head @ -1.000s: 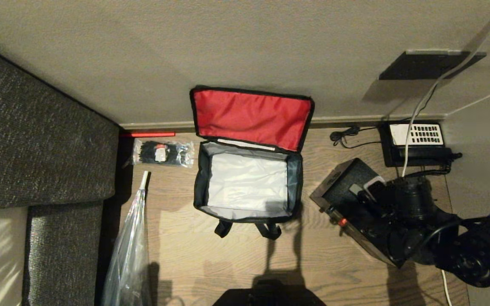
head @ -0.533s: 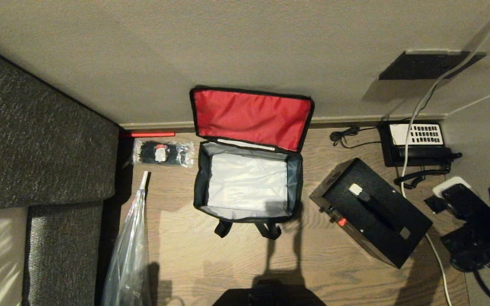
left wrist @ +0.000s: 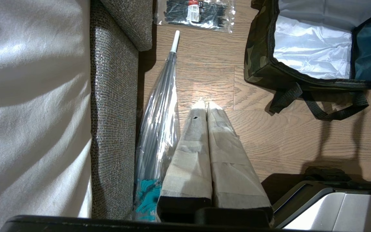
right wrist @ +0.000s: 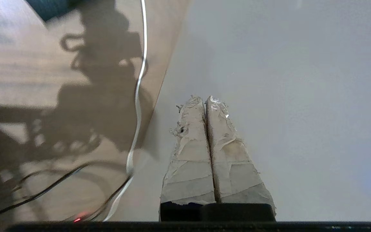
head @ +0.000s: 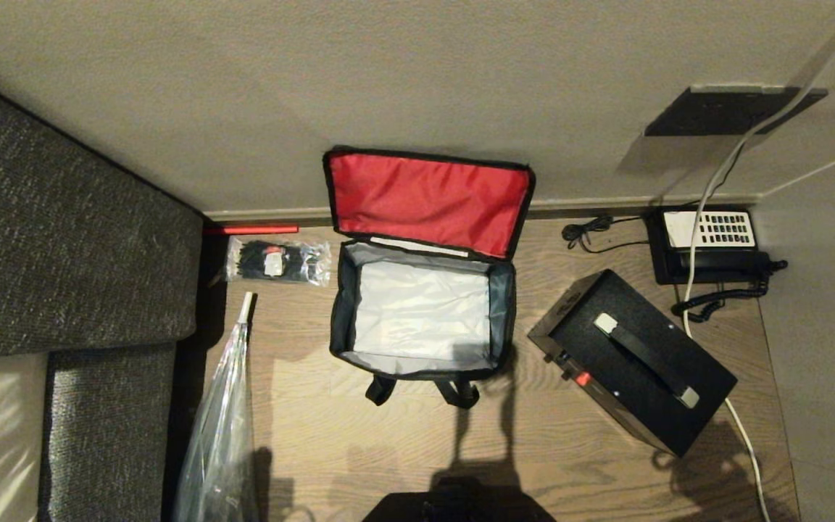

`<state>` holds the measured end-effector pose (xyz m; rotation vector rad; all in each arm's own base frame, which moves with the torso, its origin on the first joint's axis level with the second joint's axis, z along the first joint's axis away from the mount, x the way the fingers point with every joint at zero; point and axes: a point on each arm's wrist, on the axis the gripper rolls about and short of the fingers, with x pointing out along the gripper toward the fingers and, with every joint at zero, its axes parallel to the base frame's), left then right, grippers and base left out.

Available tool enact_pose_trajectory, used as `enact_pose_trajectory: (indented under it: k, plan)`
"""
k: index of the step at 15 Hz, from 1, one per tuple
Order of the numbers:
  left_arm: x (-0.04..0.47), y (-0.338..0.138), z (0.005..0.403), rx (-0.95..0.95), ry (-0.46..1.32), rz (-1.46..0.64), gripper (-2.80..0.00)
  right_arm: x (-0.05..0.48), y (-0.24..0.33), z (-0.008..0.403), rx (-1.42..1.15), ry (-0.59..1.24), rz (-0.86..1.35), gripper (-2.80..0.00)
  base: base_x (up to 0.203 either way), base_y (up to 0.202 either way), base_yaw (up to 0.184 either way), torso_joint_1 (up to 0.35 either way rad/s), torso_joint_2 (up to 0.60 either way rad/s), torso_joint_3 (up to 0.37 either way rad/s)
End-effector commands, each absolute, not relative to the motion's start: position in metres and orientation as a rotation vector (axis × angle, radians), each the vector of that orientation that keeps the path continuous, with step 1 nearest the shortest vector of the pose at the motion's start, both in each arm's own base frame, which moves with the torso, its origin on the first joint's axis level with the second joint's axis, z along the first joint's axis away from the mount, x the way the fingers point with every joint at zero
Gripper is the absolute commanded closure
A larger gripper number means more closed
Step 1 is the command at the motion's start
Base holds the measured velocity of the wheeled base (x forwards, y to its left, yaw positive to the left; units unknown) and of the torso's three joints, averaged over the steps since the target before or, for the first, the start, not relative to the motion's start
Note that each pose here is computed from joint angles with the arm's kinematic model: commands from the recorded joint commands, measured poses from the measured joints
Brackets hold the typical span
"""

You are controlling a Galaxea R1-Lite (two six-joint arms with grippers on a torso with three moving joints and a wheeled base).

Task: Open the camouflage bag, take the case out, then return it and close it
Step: Grip the handle again

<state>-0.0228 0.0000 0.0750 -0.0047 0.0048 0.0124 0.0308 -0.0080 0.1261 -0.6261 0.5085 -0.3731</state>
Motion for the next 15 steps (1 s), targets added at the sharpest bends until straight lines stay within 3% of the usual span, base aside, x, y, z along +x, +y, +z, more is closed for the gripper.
enact_pose_trajectory:
  k: [1,6,10,15]
  plan:
    - [-0.023,0.000,0.074,-0.005,0.006,0.014,0.00,0.002,-0.013,0.106,-0.485,0.458,-0.448,0.00,0.000,0.000,0.000,0.000,0.00,0.000]
    - [-0.023,0.000,0.074,-0.006,0.006,0.014,0.00,-0.012,-0.001,0.086,-0.092,0.248,0.000,0.00,0.000,0.000,0.000,0.000,0.00,0.000]
    - [-0.023,0.000,0.074,-0.006,0.006,0.014,0.00,-0.023,0.000,0.077,-0.004,0.103,0.010,0.00,0.000,0.000,0.000,0.000,0.00,0.000]
    - [-0.023,0.000,0.074,-0.006,0.006,0.014,0.00,-0.025,0.000,0.077,0.000,0.086,0.008,0.00,0.000,0.000,0.000,0.000,0.00,0.000]
